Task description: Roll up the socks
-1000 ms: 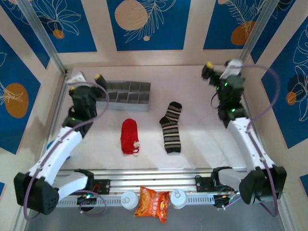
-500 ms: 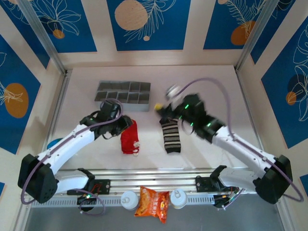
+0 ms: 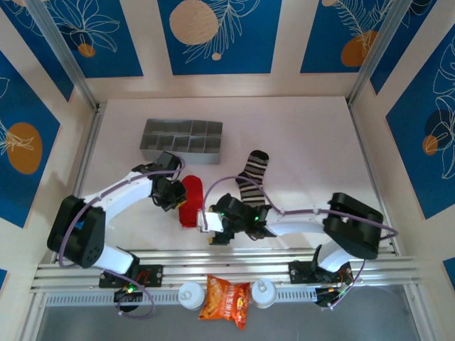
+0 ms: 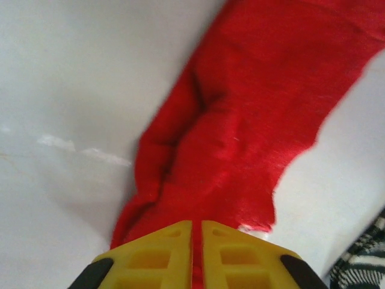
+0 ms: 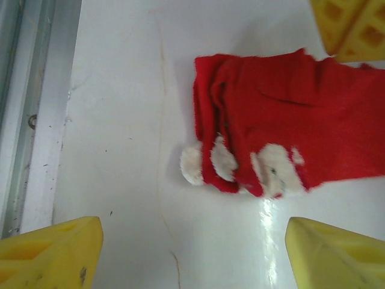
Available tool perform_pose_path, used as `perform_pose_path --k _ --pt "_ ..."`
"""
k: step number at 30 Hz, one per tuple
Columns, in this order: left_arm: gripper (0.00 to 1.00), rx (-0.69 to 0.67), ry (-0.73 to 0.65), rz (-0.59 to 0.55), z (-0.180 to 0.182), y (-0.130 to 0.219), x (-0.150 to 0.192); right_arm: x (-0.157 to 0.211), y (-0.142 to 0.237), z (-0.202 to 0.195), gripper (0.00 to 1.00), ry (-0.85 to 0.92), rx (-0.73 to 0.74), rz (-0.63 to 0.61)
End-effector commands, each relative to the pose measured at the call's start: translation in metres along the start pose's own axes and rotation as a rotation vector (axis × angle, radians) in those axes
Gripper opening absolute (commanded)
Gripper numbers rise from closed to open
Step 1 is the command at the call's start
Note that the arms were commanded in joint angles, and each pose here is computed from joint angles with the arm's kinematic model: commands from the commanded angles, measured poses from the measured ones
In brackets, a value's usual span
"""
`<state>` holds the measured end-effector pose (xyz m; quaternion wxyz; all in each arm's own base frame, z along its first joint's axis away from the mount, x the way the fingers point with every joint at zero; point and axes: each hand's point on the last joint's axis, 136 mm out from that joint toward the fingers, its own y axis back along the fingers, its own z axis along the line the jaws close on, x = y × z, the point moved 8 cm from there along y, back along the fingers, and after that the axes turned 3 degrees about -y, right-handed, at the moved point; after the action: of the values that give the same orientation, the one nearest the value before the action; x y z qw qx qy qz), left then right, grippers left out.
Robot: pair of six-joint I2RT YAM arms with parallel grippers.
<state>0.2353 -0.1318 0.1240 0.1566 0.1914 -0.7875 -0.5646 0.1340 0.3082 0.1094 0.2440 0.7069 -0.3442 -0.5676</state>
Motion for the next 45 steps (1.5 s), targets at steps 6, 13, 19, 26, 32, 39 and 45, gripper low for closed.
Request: perform_pose_path --k 6,13,19,26,32,39,45 --pt "0.07 -0.016 -0.017 0.084 -0.001 -0.025 -0.003 -0.026 -0.033 -0.021 0.68 0.078 0.071 -0.041" --pt "0.03 -0.040 -0.057 0.113 -0.003 -0.034 -0.005 -0.018 -0.042 -0.021 0.54 0.056 0.059 0.000" --pt "0.03 -0.025 -0.108 0.114 -0.013 -0.035 -0.008 -0.003 -0.043 -0.025 0.47 0.024 0.075 0.047" --pt "0.06 -0.001 -0.169 0.099 -0.029 -0.031 -0.009 -0.003 -0.045 -0.027 0.27 -0.017 0.056 0.087" --pt "0.24 0.040 -0.188 0.024 -0.044 -0.004 -0.009 0.002 -0.047 -0.017 0.19 -0.070 0.054 0.132" --pt "0.50 0.043 -0.053 -0.025 -0.025 0.031 0.004 -0.011 -0.040 -0.015 0.10 -0.185 0.031 0.127" --pt "0.55 0.043 0.168 0.033 0.018 0.030 0.036 -0.023 -0.033 -0.011 0.06 -0.313 -0.067 0.098"
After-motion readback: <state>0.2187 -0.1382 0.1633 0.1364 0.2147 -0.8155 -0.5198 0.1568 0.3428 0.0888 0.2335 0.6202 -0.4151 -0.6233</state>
